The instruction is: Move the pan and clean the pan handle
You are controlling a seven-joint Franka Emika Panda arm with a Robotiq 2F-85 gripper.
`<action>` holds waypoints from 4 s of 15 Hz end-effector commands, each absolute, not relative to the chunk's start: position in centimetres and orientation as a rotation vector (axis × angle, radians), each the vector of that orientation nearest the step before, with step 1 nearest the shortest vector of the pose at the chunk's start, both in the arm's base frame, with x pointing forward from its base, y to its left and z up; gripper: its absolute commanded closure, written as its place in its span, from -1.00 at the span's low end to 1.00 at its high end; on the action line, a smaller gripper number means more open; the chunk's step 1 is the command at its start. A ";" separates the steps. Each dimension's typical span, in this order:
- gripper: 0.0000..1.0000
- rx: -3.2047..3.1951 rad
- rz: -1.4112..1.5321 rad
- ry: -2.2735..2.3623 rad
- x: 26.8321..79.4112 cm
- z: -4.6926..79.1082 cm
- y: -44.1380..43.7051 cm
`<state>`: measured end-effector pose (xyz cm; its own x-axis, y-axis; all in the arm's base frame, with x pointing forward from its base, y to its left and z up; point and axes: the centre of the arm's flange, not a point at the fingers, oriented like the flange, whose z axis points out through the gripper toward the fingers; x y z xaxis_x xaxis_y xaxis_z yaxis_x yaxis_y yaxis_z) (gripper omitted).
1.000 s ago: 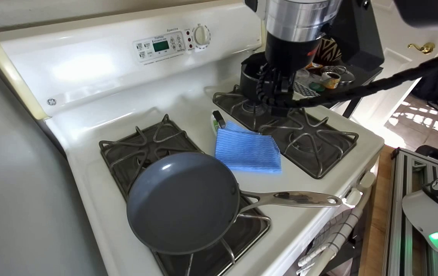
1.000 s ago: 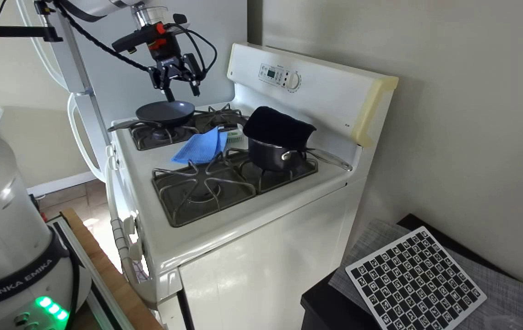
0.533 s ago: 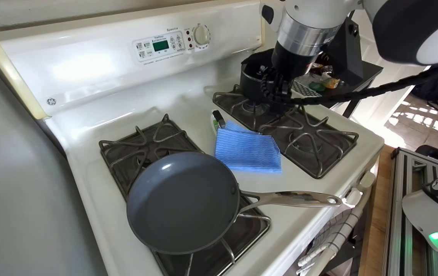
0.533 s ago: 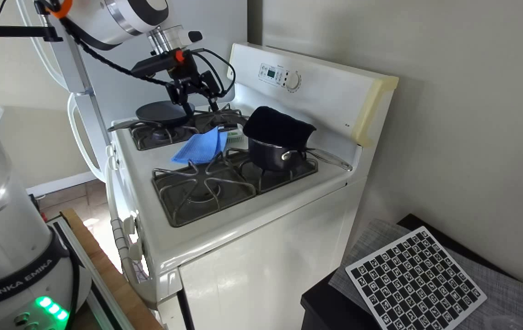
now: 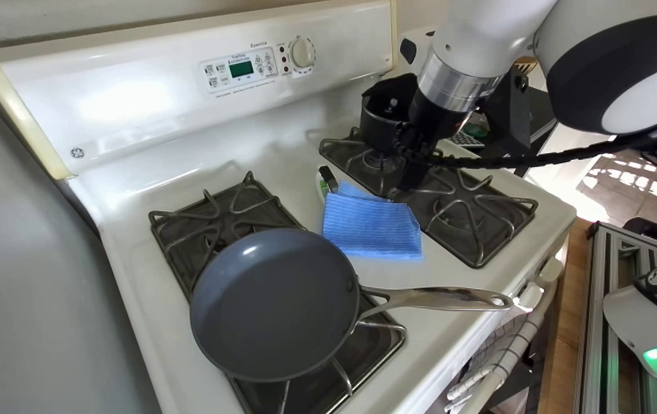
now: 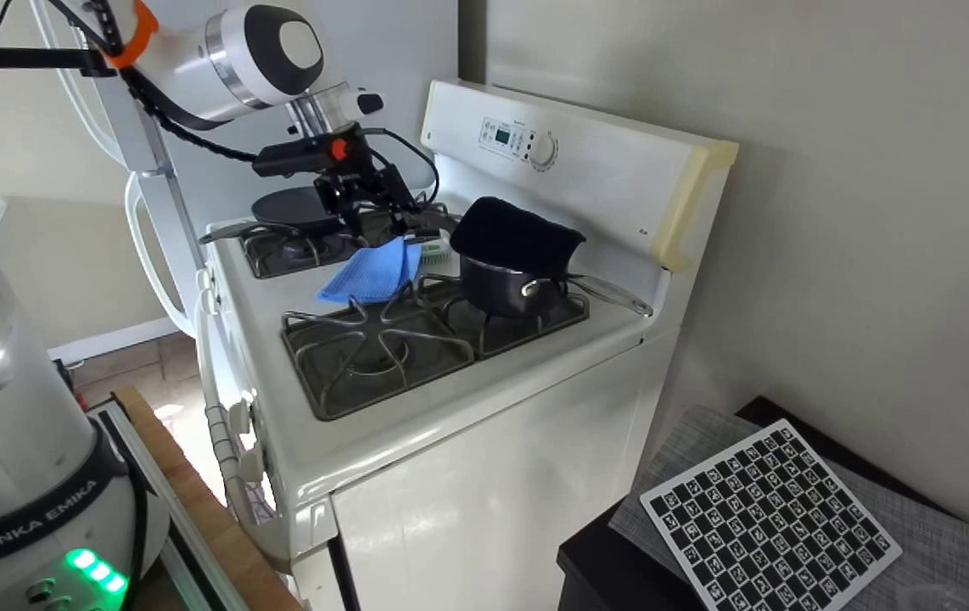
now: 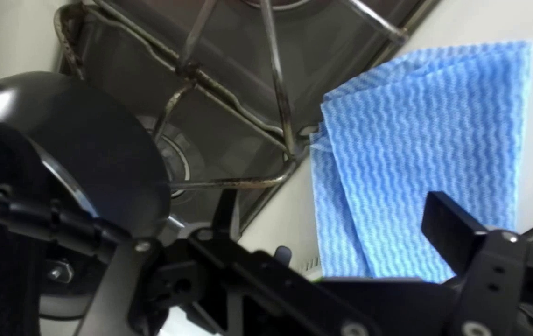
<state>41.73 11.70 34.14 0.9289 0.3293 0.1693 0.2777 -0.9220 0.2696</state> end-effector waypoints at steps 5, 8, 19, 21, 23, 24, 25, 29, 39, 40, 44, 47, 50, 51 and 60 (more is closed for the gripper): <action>-1.00 2.956 0.368 0.462 41.6 28.1 12.2; -1.00 3.010 0.438 0.497 42.4 27.0 12.8; -1.00 3.065 0.402 0.566 43.3 23.4 14.2; -1.00 3.077 0.387 0.573 43.2 22.6 14.6; -0.59 3.088 0.355 0.599 43.1 22.2 15.0; -0.48 3.074 0.351 0.604 43.2 22.2 15.0; -0.31 3.078 0.343 0.608 43.3 22.3 15.0; 0.35 3.066 0.323 0.558 43.6 23.4 14.8; 1.00 3.062 0.174 0.495 44.3 32.8 16.4; 1.00 3.053 0.168 0.490 44.4 33.9 16.7; 1.00 3.068 0.135 0.524 43.7 38.9 19.3; 1.00 3.083 0.086 0.544 42.2 40.9 22.2; 1.00 3.076 0.028 0.571 40.2 40.9 24.9; 1.00 3.076 0.017 0.595 39.7 40.7 25.6; 1.00 3.045 0.024 0.670 39.3 39.9 26.5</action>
